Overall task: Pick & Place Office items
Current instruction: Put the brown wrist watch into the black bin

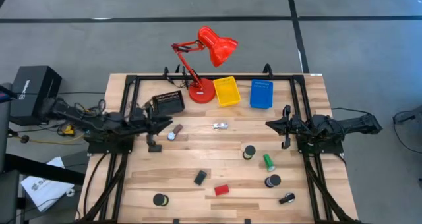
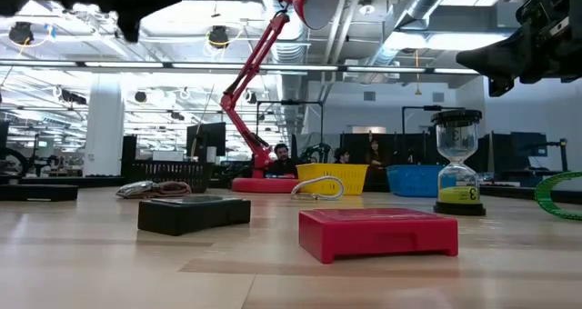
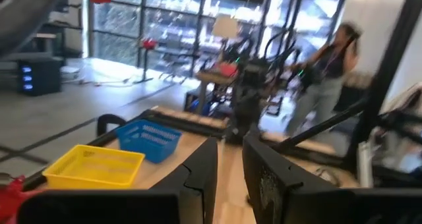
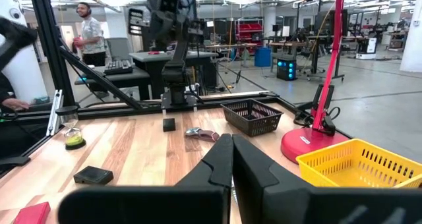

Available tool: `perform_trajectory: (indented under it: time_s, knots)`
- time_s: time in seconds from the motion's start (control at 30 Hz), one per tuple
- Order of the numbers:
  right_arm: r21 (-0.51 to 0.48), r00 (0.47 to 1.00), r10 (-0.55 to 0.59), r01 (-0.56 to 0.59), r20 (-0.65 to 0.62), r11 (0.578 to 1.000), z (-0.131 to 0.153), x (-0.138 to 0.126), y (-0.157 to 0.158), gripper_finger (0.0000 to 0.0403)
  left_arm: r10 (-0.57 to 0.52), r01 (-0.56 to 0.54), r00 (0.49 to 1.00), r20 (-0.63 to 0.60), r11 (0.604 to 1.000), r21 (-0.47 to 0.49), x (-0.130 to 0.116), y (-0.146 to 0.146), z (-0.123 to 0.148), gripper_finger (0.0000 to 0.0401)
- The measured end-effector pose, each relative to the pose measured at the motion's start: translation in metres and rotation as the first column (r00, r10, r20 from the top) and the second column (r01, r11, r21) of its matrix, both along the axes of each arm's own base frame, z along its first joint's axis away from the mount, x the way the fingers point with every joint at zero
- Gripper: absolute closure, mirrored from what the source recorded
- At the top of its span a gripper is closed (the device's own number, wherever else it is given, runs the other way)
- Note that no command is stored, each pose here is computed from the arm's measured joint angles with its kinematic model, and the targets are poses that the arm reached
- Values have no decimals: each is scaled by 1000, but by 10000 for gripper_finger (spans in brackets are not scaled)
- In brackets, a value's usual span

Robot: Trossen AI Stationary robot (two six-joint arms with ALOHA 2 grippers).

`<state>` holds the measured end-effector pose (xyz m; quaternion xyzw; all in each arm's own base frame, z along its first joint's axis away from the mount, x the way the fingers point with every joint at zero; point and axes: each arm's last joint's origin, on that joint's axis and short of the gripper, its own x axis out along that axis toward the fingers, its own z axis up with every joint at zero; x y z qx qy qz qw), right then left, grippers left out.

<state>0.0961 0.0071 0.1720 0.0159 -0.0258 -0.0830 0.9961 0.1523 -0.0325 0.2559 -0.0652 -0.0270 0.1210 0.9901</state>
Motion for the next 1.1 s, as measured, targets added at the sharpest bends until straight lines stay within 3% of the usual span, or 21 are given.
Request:
perform_trajectory:
  time_s: [0.1,0.27,0.5,0.77,0.93,1.1]
  knots:
    - [0,1000,0,0,0,1000,0,0,0,403,46,-36,990,-136,996,76,26,-15,12,335]
    - [-1,1000,0,0,-5,1000,0,0,0,403,161,-91,929,-333,972,215,66,-35,17,335]
    - [-1,1000,0,0,-7,1000,0,0,0,403,218,-26,863,-457,920,391,94,-42,-2,335]
    - [5,1000,0,0,-8,1000,0,0,0,403,192,14,852,-488,922,387,101,-46,-12,335]
    - [59,1000,3,-3,1,998,0,0,0,403,160,14,877,-453,933,359,101,-47,-6,335]
    - [53,1000,2,-2,0,999,0,0,0,403,155,-16,906,-395,943,333,104,-45,1,335]
